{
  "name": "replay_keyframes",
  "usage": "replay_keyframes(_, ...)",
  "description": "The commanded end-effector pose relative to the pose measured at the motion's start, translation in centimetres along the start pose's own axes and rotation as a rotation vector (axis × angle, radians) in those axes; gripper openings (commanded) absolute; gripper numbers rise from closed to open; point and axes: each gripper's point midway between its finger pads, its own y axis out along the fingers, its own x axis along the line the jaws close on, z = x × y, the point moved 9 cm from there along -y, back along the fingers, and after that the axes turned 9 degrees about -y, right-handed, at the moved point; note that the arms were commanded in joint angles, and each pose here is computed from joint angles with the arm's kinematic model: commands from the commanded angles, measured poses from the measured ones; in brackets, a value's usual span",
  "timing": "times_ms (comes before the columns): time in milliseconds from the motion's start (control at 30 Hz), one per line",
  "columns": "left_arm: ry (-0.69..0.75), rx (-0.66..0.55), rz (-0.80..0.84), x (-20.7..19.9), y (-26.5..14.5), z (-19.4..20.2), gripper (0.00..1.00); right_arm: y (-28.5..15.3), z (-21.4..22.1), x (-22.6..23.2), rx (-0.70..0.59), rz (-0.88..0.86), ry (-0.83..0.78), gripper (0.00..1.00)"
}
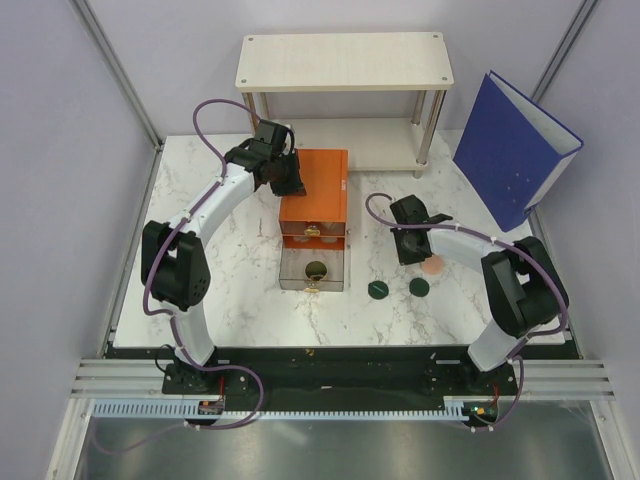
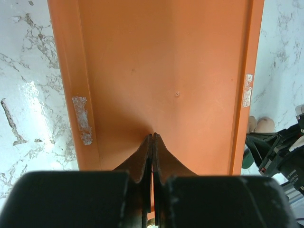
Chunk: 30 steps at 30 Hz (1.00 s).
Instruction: Organize the makeup
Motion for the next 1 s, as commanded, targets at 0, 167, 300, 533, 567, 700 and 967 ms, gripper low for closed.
replay_keyframes(0, 0.036, 0.096, -0.077, 1.8, 1.2, 1.8, 0.02, 1.7, -0.7, 0.3, -0.002, 0.009, 0.024, 0.0)
replay_keyframes(167, 0.041, 0.098, -0.078, 1.9, 1.3, 1.8, 0.02, 0.1, -2.0, 0.2, -0.065, -0.007, 0.036, 0.0)
replay_keyframes(300, 0.042, 0.097, -0.077, 1.9, 1.3, 1.8, 0.02, -2.9, -3.6, 0.5, -0.161, -0.118, 0.004, 0.0)
replay_keyframes(533, 0.047, 0.104, -0.078, 1.9, 1.7, 1.7, 0.02, -7.1, -5.1, 1.4, -0.234, -0.245, -0.079, 0.0)
replay_keyframes(567, 0.046, 0.103, -0.076, 1.9, 1.7, 1.6, 0.02, -7.6, -5.1, 1.6, -0.243, -0.263, -0.092, 0.0)
replay_keyframes(700, 0.045, 0.108, -0.072, 1.8, 1.9, 1.6, 0.02, -8.7, -4.9, 3.4, -0.247, -0.379, -0.147, 0.0)
replay_keyframes(967, 0.041, 0.117, -0.064, 1.7, 2.2, 1.6, 0.02, -11.3, -5.9, 9.8, -0.288, -0.563, -0.321, 0.0)
